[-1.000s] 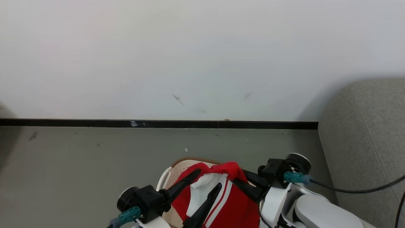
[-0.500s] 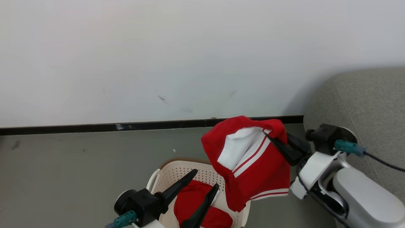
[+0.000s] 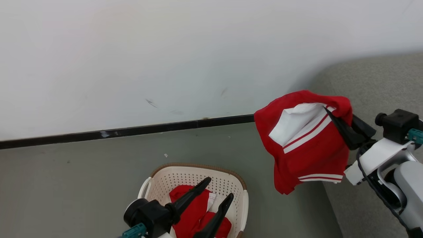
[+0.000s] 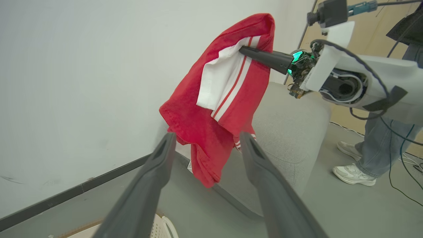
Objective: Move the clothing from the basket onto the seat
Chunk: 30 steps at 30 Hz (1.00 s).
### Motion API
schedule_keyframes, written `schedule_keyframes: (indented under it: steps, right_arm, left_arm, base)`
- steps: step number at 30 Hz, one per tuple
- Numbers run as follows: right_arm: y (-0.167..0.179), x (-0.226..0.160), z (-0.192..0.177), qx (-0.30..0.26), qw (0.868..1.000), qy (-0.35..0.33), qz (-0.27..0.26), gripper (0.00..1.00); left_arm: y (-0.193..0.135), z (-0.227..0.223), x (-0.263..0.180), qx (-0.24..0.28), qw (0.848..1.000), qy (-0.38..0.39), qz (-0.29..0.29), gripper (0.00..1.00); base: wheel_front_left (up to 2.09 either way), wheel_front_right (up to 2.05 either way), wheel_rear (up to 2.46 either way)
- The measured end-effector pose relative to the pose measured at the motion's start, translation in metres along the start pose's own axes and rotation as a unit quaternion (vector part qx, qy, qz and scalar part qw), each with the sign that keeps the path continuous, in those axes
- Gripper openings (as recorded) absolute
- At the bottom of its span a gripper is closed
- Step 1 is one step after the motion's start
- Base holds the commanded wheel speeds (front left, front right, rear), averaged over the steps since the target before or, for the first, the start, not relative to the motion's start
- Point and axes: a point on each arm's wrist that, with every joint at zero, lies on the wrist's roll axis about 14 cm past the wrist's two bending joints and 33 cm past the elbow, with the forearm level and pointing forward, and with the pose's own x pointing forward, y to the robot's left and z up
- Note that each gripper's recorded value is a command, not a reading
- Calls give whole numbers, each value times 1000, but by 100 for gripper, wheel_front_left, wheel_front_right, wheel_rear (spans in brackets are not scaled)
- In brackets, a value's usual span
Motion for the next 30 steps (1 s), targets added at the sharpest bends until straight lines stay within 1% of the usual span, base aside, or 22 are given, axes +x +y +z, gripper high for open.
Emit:
schedule_keyframes:
  steps: [2, 5, 6, 7, 11, 17, 24, 30]
  right_arm:
    - [-12, -6, -1, -1, 1000, 1, -18, 0]
    - [-35, -17, -2, 13, 998, 0, -62, 0]
    - [-52, -27, -6, 19, 996, 5, -92, 0]
    - [-60, -32, -9, 27, 994, 8, -108, 0]
    - [-88, -50, -16, 28, 987, 18, -158, 0]
    - [-127, -67, -15, 9, 978, 24, -209, 0]
    - [-169, -67, 4, -14, 968, 6, -252, 0]
    - [-210, -69, 6, 0, 952, 11, -306, 0]
  left_arm:
    - [-3, -3, 3, -3, 1000, 3, -6, 100]
    - [-6, -5, 6, -9, 1000, 5, -16, 100]
    - [-9, -9, 9, -13, 1000, 9, -22, 100]
    - [-10, -10, 10, -15, 1000, 11, -25, 100]
    - [-13, -17, 14, -22, 999, 19, -34, 100]
    - [-14, -28, 20, -38, 998, 32, -44, 100]
    - [-10, -40, 26, -51, 996, 46, -50, 100]
    - [-3, -51, 30, -64, 995, 59, -49, 100]
  base:
    - [0, 0, 0]
    - [0, 0, 0]
    - [0, 0, 0]
    - [0, 0, 0]
    - [0, 0, 0]
    - [0, 0, 0]
    - [0, 0, 0]
    - [0, 0, 0]
